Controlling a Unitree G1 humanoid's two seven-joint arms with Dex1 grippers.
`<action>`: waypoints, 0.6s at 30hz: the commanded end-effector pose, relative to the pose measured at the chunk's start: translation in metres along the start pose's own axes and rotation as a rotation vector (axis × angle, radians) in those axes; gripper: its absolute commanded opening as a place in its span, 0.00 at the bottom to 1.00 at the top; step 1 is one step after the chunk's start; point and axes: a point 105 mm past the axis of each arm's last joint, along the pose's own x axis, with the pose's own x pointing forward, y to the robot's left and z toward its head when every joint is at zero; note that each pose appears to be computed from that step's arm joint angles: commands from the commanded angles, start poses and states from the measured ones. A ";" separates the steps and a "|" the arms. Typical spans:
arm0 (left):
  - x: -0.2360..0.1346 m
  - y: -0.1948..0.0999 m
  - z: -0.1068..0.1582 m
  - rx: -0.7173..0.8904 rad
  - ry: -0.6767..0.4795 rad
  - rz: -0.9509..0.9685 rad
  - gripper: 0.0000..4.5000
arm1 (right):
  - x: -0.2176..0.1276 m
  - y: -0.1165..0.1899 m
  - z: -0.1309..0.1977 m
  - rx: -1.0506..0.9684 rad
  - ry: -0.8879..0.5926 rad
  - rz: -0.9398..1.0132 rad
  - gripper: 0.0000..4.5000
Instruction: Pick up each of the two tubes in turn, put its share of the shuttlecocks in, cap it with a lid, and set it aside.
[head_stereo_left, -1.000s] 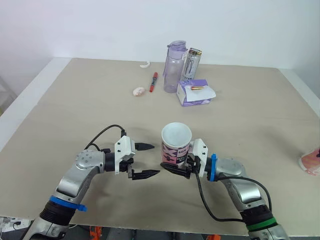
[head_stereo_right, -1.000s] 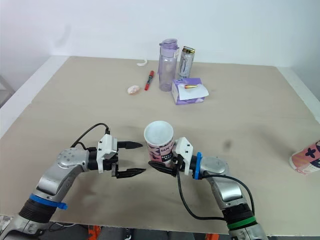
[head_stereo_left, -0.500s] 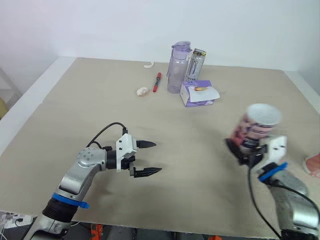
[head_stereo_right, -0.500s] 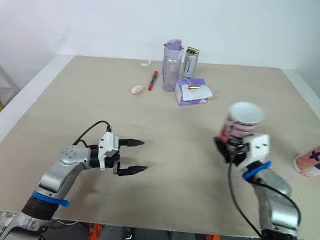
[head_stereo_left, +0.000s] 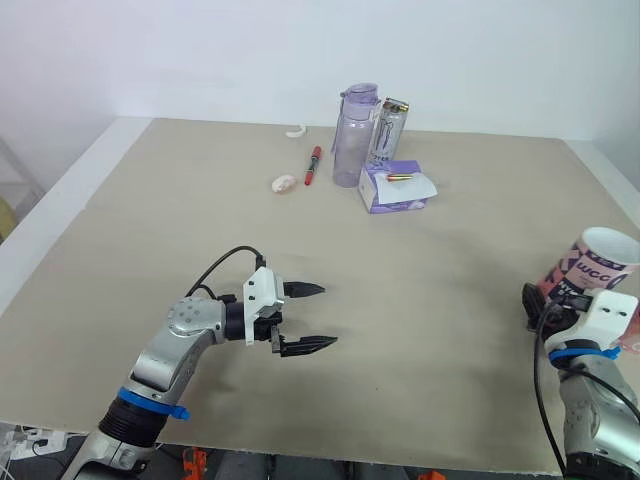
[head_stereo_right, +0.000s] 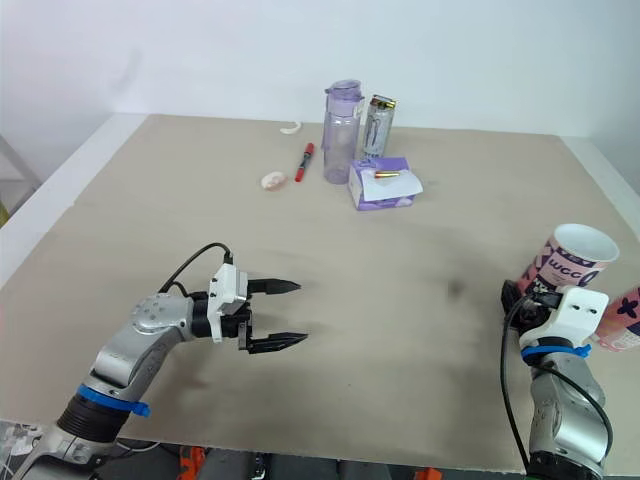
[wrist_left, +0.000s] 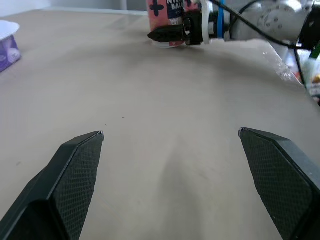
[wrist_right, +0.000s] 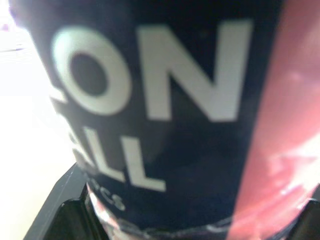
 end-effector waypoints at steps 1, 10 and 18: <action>0.003 0.000 0.014 0.044 -0.032 -0.011 1.00 | 0.003 -0.012 0.004 0.032 -0.019 -0.056 0.72; 0.001 0.004 0.012 0.049 -0.019 -0.003 1.00 | -0.002 -0.008 -0.015 0.035 0.049 -0.029 0.99; 0.000 0.004 0.009 0.045 -0.006 -0.014 1.00 | -0.013 -0.007 -0.017 0.026 0.068 -0.027 0.99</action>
